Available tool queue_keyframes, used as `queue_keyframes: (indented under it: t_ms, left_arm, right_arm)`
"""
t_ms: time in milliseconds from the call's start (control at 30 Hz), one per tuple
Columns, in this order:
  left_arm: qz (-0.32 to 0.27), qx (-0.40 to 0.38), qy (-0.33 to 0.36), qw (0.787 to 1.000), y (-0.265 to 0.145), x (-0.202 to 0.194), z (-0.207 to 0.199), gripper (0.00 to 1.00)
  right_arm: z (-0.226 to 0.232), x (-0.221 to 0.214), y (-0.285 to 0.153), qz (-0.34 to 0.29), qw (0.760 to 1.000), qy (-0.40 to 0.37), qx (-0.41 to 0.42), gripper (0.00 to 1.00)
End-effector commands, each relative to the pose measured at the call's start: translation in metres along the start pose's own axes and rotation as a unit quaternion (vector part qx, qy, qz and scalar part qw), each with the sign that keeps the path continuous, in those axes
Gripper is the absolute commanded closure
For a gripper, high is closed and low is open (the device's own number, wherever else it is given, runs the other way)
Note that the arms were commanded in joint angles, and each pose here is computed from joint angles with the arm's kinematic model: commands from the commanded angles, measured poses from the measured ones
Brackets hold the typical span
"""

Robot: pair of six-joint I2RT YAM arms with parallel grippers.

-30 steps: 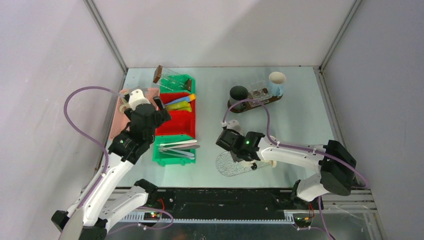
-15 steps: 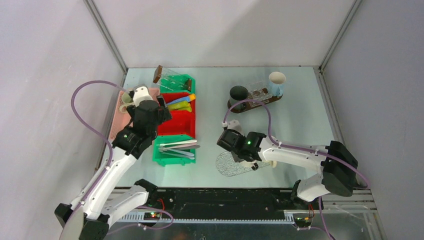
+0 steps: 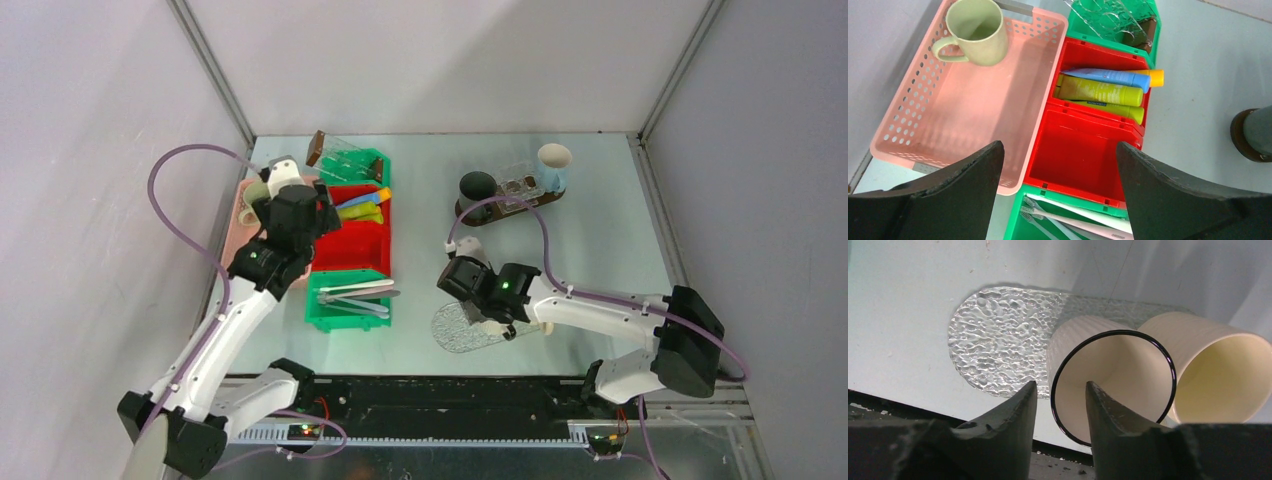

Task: Prepare toiletry sets of a toothbrush and toothpaste on the tray
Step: Adjust the cup on the tray, then pick up the cup from the storage box.

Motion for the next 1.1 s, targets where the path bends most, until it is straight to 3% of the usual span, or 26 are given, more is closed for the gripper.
queue_keyframes:
  t_ms: [0, 267, 467, 733, 1067]
  left_arm:
    - [-0.01, 0.003, 0.013, 1.0, 0.004, 0.017, 0.0, 0.11]
    - [0.017, 0.047, 0.062, 0.997, 0.035, 0.034, 0.011, 0.11]
    - [0.027, 0.108, 0.095, 0.989, 0.075, 0.055, 0.034, 0.15]
    - [0.094, 0.157, 0.114, 0.977, 0.148, 0.074, 0.057, 0.18]
    - [0.194, 0.17, 0.127, 0.958, 0.222, 0.052, 0.072, 0.28]
  right_arm:
    - [-0.003, 0.02, -0.02, -0.052, 0.999, 0.0, 0.008, 0.54]
    - [-0.029, 0.04, -0.045, -0.113, 0.994, 0.013, -0.004, 0.22]
    - [-0.056, 0.047, -0.056, -0.141, 0.989, 0.035, -0.02, 0.18]
    - [-0.085, 0.045, -0.056, -0.162, 0.985, 0.051, -0.044, 0.16]
    - [-0.115, 0.037, -0.049, -0.146, 0.982, 0.096, -0.066, 0.16]
Point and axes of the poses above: each gripper's point midway between its finger pads, its own y axis out along the fingers, its own z axis along the line the jaws close on, x = y × z, the point moved 9 cm from there along -y, back along the fingers, and after that the axes turned 10 degrees about -y, right-handed, at the moved point
